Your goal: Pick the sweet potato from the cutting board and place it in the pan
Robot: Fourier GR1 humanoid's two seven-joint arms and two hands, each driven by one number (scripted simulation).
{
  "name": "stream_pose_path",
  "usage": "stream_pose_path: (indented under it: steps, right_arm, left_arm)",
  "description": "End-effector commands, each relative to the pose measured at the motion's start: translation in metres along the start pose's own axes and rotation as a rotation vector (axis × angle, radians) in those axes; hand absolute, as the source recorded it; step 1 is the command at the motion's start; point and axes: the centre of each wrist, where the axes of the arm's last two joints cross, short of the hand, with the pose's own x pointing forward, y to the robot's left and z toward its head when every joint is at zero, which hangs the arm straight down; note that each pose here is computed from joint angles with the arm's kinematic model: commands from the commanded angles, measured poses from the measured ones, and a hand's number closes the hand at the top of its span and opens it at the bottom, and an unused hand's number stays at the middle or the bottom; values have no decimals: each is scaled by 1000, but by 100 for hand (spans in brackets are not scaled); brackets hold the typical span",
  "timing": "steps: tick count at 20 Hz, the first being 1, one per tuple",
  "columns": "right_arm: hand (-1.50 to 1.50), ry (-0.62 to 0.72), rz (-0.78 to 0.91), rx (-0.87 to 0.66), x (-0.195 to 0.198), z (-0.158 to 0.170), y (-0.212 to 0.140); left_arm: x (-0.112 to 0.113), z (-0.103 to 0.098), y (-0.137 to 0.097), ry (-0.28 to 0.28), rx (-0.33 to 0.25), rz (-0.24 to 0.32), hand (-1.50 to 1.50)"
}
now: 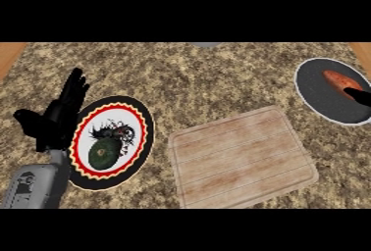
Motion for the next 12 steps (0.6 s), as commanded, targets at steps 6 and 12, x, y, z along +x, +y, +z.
stream_pose_path:
  steps: [6,12]
  right_arm:
    - [-150,-60,-254,139,-40,26,-15]
    - [-150,-104,-252,166,-47,58,-23]
  left_arm:
    - [3,12,17,32,66,-10,0]
    - [-8,17,29,46,82,-23,0]
